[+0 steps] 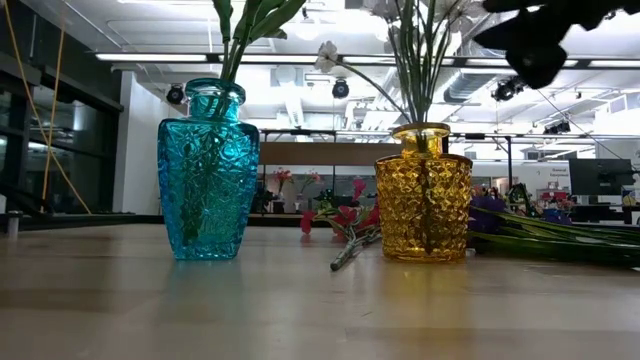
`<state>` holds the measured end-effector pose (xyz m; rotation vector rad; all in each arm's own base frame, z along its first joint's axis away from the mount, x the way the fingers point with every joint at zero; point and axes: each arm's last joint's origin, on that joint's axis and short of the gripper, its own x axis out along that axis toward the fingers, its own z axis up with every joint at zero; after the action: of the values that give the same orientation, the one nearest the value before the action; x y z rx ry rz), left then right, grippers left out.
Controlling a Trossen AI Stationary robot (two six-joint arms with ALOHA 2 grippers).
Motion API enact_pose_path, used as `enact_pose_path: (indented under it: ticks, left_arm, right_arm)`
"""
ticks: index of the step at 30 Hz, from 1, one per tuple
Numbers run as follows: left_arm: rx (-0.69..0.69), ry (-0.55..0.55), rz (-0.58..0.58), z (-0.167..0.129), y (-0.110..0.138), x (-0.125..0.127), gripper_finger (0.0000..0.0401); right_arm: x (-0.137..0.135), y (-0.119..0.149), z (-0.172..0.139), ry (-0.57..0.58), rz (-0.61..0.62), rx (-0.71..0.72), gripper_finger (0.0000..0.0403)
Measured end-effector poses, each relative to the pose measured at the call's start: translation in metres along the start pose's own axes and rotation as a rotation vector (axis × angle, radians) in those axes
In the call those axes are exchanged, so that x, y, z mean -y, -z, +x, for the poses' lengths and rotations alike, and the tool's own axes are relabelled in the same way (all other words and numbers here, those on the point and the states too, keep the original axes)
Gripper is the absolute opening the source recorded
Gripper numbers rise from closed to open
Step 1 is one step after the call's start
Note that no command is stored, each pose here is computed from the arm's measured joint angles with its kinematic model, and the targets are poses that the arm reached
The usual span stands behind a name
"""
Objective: Pick and place flowers into a vace then onto a shelf
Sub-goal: Put the white flowers into the yellow vase, then put the purple flowers into the yellow vase
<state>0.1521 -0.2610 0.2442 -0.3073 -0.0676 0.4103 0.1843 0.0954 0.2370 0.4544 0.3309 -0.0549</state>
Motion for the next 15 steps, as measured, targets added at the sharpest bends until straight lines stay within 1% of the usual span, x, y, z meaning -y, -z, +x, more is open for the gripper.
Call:
enact_pose_path:
  ticks: [5,10,12,15]
  left_arm:
    - [0.001,-0.007,0.0,0.0,0.0,0.0,0.0239]
    - [0.001,-0.01,0.0,0.0,0.0,0.0,0.0239]
    - [0.001,-0.01,0.0,0.0,0.0,0.0,0.0239]
    - [0.001,-0.01,0.0,0.0,0.0,0.0,0.0239]
  right_arm:
    - [0.004,0.0,-0.012,-0.066,0.124,-0.11,0.0149]
    - [0.005,0.008,-0.016,-0.125,0.33,-0.305,0.0149]
    - [0.006,0.012,-0.017,-0.126,0.421,-0.388,0.0149]
    - [0.007,0.017,-0.018,-0.097,0.534,-0.485,0.0149]
